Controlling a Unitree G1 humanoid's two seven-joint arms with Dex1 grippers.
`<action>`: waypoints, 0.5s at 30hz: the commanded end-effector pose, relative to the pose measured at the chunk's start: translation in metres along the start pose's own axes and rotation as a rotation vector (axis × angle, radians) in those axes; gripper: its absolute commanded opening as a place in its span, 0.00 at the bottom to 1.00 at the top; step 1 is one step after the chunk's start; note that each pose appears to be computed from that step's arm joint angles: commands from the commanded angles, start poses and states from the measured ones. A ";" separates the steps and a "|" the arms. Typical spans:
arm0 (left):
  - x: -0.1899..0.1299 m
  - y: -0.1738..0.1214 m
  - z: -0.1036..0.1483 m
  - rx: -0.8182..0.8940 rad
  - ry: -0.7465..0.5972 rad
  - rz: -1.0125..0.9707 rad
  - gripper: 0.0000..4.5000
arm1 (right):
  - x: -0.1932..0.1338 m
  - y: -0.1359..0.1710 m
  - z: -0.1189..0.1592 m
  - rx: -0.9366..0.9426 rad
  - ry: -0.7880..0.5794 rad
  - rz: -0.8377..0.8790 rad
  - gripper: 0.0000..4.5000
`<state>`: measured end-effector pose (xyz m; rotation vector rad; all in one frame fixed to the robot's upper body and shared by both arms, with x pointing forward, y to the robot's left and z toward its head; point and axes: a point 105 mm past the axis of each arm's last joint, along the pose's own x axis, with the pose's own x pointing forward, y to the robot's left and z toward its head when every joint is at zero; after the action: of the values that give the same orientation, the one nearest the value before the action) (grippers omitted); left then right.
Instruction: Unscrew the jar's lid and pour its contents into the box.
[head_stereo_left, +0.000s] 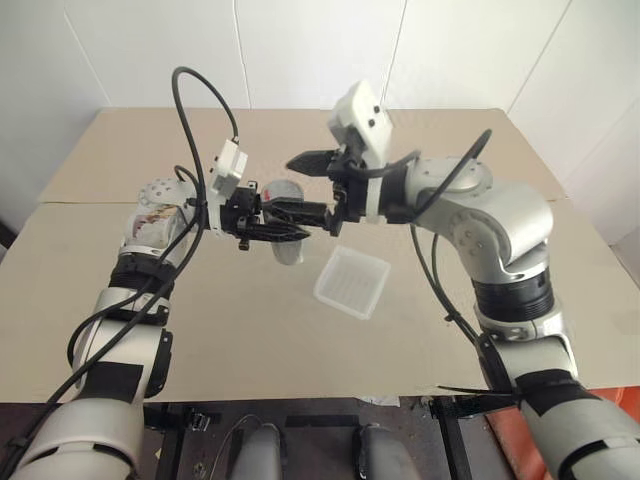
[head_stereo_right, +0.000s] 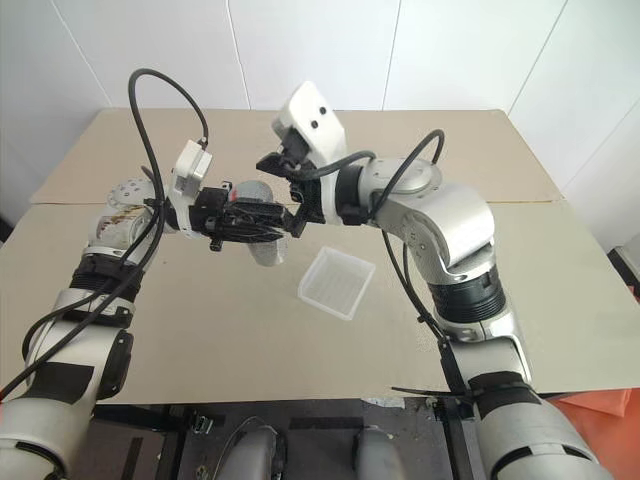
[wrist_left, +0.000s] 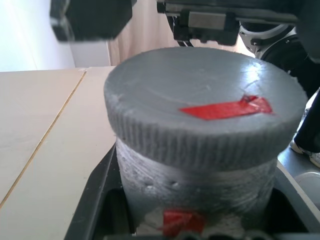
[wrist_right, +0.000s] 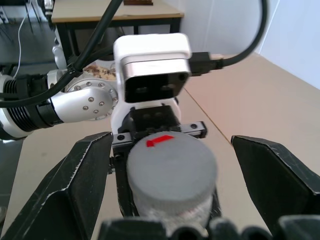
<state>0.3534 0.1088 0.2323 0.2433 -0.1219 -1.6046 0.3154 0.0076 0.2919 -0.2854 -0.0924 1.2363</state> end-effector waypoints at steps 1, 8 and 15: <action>0.001 0.003 0.017 0.064 -0.008 -0.009 0.44 | 0.001 -0.003 0.010 -0.045 -0.017 -0.030 0.99; 0.000 0.003 0.017 0.064 -0.007 -0.004 0.44 | -0.003 -0.014 0.003 -0.038 0.004 -0.066 0.99; -0.001 0.003 0.017 0.065 -0.006 -0.004 0.44 | -0.008 -0.016 0.003 -0.041 0.003 -0.072 0.99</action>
<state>0.3538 0.1089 0.2324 0.2437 -0.1217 -1.6009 0.3280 0.0019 0.2850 -0.3001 -0.0571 1.1886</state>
